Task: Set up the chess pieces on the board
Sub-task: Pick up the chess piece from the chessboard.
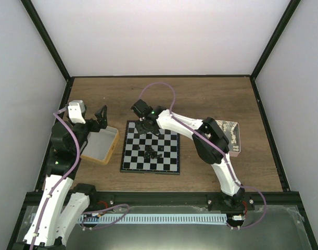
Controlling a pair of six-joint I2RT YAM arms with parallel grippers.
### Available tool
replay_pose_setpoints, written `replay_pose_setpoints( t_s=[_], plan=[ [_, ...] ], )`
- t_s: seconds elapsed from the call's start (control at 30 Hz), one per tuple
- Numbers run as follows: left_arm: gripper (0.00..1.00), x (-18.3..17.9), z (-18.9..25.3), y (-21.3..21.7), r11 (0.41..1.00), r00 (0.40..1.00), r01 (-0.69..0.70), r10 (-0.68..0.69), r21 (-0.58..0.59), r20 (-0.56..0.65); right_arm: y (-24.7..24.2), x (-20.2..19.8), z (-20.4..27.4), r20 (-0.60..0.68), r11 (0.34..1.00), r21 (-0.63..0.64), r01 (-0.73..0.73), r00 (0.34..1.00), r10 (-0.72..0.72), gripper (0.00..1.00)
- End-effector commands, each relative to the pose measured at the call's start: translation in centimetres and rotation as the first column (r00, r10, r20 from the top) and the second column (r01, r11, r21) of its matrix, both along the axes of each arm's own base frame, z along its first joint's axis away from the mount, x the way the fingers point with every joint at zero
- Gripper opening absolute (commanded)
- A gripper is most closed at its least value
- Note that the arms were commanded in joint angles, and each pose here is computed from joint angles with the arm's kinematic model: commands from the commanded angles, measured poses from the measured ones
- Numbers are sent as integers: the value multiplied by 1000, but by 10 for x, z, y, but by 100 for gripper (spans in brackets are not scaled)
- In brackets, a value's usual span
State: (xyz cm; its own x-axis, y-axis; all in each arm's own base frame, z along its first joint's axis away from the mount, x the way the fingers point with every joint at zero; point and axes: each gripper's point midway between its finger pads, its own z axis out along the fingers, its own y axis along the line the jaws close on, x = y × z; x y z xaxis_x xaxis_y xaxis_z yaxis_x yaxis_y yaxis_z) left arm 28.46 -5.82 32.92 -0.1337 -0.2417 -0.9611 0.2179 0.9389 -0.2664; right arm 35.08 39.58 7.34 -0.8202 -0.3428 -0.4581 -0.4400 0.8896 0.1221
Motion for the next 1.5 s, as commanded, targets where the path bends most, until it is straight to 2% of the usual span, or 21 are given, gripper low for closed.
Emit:
replay_pose_setpoints(
  t_s=[0.0,0.63,0.73,0.77,0.87,0.97,1.07,1.23,1.47],
  plan=[
    [100,0,-1,1,1000,1000,-3,3,-4,2,1,-1,4,4,1000,6,-6,1000,6,39],
    [100,0,-3,0,1000,1000,0,0,-5,-2,-25,-5,61,138,986,143,84,985,-104,41],
    [99,5,-12,-10,999,998,51,-51,-17,-37,-36,-4,67,152,979,170,117,978,-143,41],
    [98,12,-23,-18,996,992,91,-93,-24,-89,-40,-4,68,151,975,177,134,975,-161,40],
    [91,28,-63,-47,973,931,220,-231,-72,-283,-57,-4,74,149,960,217,179,965,-214,41],
    [84,39,-94,-69,966,870,251,-251,-58,-425,-77,-5,80,147,941,254,222,953,-264,41],
    [76,44,-116,-89,964,817,264,-239,-27,-524,-99,-4,86,150,923,282,260,939,-310,40],
    [56,50,-157,-122,960,719,279,-214,-7,-661,-137,-7,90,163,900,302,315,913,-374,40],
    [45,54,-200,-150,955,596,288,-119,73,-794,-175,-13,86,172,878,314,362,887,-427,41]
  ],
)
